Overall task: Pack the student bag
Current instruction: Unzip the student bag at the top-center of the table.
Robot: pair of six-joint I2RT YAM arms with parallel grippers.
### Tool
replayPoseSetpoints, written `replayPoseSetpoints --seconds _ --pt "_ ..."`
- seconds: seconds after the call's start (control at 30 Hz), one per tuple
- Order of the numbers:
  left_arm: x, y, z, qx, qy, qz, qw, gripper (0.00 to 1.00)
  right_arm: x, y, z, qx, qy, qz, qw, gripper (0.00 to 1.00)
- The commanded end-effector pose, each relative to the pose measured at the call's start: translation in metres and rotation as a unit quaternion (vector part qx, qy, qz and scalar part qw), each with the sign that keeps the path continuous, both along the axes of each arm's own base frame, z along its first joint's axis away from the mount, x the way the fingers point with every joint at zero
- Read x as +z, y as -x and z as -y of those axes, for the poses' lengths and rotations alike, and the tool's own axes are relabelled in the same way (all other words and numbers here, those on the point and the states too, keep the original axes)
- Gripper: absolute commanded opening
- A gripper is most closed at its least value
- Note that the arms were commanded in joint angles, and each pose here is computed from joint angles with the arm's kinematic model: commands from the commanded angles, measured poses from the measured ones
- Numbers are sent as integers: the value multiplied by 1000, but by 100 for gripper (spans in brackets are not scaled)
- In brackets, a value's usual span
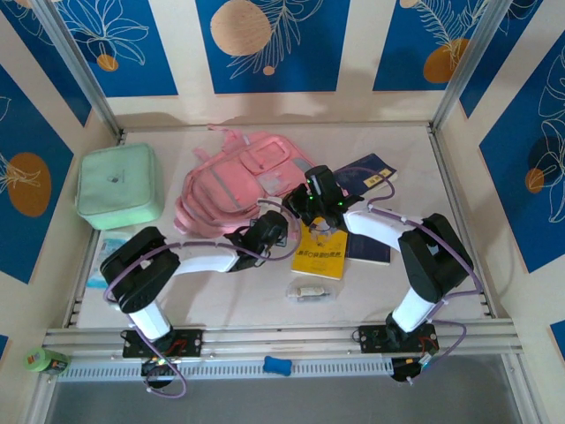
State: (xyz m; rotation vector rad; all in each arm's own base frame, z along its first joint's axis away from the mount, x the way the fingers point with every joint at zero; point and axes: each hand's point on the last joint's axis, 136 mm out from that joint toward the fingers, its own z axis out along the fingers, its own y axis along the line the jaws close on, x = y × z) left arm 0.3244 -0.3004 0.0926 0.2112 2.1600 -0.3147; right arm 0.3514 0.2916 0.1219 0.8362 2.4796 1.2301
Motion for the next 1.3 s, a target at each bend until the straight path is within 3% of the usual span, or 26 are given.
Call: replayPoseSetpoints --seconds 0.0,0.37,0.93,1.0,1.13,1.27 --pt "20 2 -12 3 21 7 1000 0 42 -2 -5 28 -37 42 998 0" --pt "2 38 -55 -4 14 -46 999 0 51 -22 5 50 -43 47 997 0" --pt "33 64 -62 -43 57 -63 995 0 30 -78 18 104 -3 46 994 0" --pt "36 62 -56 -48 60 -62 995 0 34 -75 17 117 -5 54 992 10" --pt "35 56 -54 -42 47 -65 996 0 45 -59 24 149 -33 66 986 43" --pt "41 53 -50 -45 58 -56 996 0 44 -26 29 178 -41 49 982 60"
